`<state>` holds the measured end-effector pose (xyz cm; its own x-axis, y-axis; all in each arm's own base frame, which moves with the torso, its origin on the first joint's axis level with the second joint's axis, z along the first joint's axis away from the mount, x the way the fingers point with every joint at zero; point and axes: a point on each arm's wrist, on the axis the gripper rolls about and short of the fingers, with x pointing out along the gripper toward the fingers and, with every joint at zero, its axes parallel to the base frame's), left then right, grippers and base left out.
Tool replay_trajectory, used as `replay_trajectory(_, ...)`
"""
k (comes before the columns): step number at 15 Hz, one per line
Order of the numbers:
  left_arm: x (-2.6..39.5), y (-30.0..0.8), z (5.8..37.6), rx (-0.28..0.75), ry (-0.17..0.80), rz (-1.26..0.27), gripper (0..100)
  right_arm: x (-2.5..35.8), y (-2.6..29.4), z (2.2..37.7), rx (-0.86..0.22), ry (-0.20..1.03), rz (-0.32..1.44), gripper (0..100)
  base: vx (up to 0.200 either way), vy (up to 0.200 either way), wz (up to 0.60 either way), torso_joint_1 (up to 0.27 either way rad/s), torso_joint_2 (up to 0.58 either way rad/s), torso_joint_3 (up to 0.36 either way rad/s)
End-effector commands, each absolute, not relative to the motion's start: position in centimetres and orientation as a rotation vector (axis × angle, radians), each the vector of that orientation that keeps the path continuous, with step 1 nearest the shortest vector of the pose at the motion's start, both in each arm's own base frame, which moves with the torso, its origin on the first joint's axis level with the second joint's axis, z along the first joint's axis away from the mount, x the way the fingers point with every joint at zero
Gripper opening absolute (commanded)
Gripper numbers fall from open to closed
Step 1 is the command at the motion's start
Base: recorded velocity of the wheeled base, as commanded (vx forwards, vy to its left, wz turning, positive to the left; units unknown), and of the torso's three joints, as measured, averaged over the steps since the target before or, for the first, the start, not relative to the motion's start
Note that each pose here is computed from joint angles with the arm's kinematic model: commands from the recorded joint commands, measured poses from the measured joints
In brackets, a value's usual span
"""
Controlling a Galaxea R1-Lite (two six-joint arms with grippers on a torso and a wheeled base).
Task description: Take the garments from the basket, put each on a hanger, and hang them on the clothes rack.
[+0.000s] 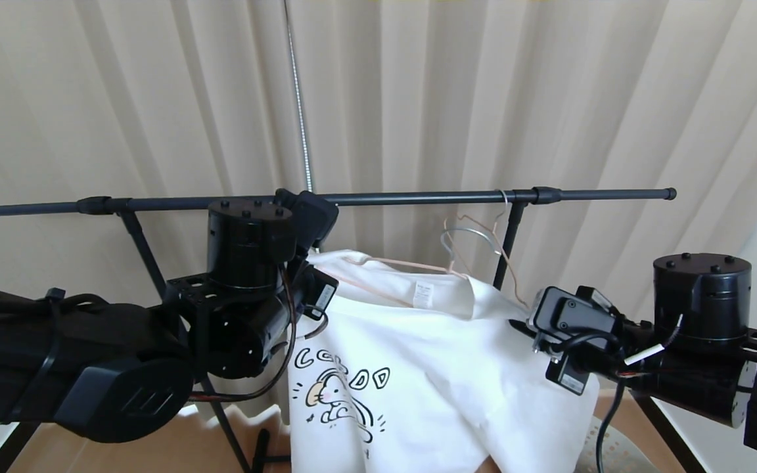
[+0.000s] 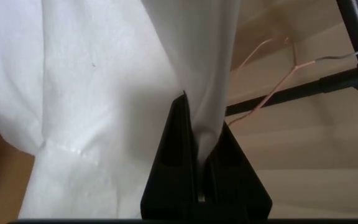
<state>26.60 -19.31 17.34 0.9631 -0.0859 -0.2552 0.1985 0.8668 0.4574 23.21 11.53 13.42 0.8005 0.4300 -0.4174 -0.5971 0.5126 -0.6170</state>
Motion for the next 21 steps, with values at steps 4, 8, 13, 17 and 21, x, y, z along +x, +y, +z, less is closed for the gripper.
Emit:
replay_trajectory(4,25.6,-20.1,17.8,0.498,0.211,-0.186,0,23.4,13.1,11.8,-0.855,0.261,0.654,0,0.0,0.0,0.0,0.0,0.0,0.0)
replay_trajectory(8,24.1,-20.8,18.1,0.495,0.195,-0.231,0,23.4,14.2,11.4,-0.797,0.259,0.666,0,0.0,0.0,0.0,0.0,0.0,0.0)
replay_trajectory(13,23.2,-21.5,18.6,0.482,0.172,-0.261,0,23.4,15.3,10.6,-0.739,0.243,0.681,0,0.0,0.0,0.0,0.0,0.0,0.0)
replay_trajectory(17,22.5,-21.1,19.4,0.476,0.153,-0.267,0,22.3,14.7,10.1,-0.764,0.222,0.812,0,0.0,0.0,0.0,0.0,0.0,0.0)
replay_trajectory(21,22.7,-18.2,20.1,0.5,0.154,-0.196,0,22.0,13.1,11.1,-0.726,0.163,0.897,0,0.0,0.0,0.0,0.0,0.0,0.0)
